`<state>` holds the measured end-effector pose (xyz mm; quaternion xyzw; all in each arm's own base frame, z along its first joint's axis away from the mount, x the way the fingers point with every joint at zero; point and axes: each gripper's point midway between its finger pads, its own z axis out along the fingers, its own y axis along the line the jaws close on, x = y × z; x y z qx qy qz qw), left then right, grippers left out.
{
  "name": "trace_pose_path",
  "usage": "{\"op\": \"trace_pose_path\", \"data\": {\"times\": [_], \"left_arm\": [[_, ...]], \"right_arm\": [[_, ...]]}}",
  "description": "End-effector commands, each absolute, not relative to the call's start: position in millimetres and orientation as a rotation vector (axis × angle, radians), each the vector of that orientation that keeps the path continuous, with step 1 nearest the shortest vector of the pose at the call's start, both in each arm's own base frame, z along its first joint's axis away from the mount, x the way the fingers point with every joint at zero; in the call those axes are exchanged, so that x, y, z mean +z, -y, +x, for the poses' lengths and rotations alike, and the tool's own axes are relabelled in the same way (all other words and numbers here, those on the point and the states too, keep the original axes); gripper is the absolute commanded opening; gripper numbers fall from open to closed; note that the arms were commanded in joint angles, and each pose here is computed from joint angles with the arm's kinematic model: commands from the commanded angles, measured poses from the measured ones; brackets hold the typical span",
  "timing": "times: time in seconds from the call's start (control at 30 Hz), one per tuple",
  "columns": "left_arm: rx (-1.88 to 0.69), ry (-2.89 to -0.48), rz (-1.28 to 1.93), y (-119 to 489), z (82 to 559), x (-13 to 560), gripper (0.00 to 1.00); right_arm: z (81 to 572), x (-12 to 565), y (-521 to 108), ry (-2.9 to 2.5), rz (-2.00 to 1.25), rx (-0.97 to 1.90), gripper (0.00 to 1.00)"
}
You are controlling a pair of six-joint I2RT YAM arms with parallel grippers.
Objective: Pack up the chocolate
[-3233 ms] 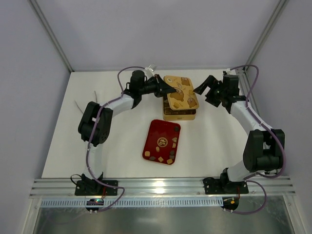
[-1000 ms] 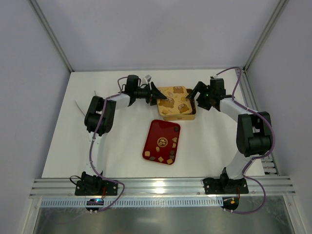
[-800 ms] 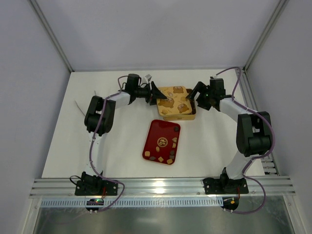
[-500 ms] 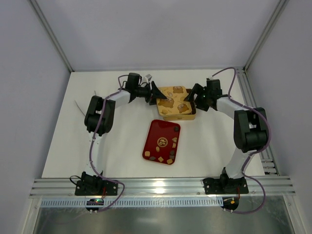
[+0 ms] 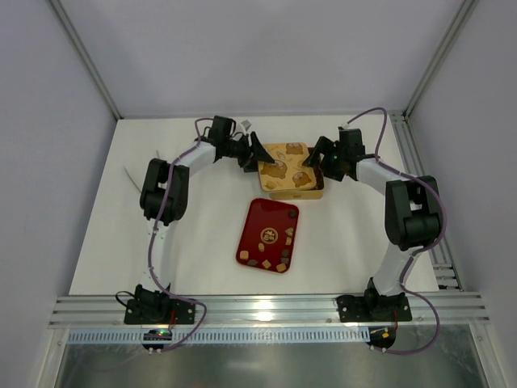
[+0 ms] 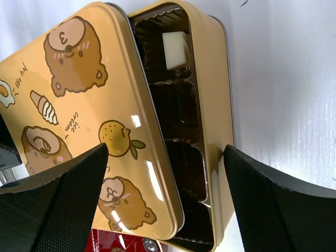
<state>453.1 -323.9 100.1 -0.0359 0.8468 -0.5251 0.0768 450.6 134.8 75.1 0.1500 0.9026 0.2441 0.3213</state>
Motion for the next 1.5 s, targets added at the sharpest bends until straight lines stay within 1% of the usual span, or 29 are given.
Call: {"op": "trace_pose_path", "data": {"times": [0.0,0.5,1.0,1.47], "left_arm": [[-1.541,-2.534,-0.07,319.0,456.1,111.6,0.55],[-1.402,-2.584,-0.048,310.2,460.2,117.1,0.58],[-1.261,-2.721,-0.045,298.4,456.5,86.8,0.59],[-1.164,-2.747,0.015,295.4,459.4,88.8,0.6]], "right_arm": [[466.2,91.9,-142.7,-2.311,0.329,0.642,0.91],[468.2,89.5,-155.1,-2.319,0.277,0.663,0.91],[468.1,86.5,-163.8,-2.332,0.239,0.681,0.91],[468.2,83.6,-172.5,-2.339,0.215,0.694,0.9]]}}
